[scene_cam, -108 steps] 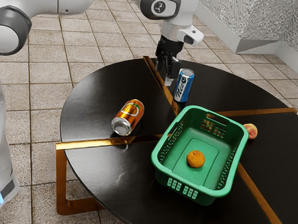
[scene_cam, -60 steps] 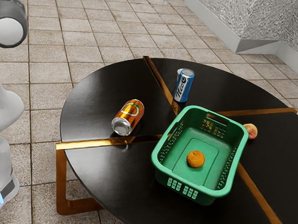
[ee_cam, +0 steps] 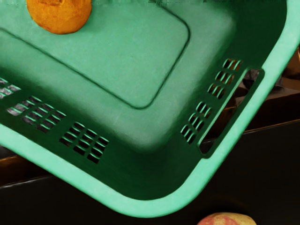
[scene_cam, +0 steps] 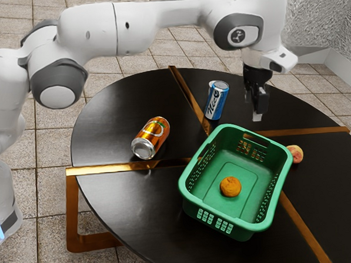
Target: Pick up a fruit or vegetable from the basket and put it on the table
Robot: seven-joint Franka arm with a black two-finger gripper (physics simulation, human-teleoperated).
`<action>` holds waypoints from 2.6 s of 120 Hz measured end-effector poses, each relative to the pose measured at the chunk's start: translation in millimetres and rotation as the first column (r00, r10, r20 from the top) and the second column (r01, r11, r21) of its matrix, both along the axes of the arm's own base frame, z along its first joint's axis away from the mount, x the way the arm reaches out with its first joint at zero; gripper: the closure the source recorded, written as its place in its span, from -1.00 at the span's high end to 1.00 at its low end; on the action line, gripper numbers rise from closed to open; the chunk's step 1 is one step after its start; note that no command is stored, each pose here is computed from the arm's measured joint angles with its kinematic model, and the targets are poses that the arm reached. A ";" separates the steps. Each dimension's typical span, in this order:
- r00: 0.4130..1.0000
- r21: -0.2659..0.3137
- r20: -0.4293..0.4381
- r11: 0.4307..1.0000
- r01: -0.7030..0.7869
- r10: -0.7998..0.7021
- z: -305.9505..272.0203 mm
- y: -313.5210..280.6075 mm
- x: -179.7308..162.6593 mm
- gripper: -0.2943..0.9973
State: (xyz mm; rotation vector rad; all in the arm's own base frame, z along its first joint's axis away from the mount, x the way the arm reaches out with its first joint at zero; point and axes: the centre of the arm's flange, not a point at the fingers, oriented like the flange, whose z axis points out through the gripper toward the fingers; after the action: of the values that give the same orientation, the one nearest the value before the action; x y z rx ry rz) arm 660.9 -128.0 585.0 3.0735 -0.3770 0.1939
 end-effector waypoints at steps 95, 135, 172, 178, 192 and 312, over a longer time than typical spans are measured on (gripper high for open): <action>0.970 -0.053 -0.241 0.998 0.016 -0.029 -162.9 -58.6 9.0 0.51; 0.973 -0.039 -0.232 0.999 -0.017 0.007 -168.3 -51.8 14.4 -0.01; 0.997 0.054 -0.049 0.997 -0.060 0.063 -29.9 0.4 32.5 -0.06; 0.997 0.083 0.019 0.994 -0.072 0.071 -6.2 10.2 35.7 -0.06; 0.968 0.120 0.236 0.986 -0.119 0.088 24.3 38.3 55.3 -0.06; 0.808 -0.027 0.542 0.966 -0.256 0.229 -162.7 143.7 126.3 -0.16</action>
State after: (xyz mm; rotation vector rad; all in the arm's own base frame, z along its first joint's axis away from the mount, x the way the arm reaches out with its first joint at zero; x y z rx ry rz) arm 787.2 15.7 422.4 3.0446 0.0128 1.0962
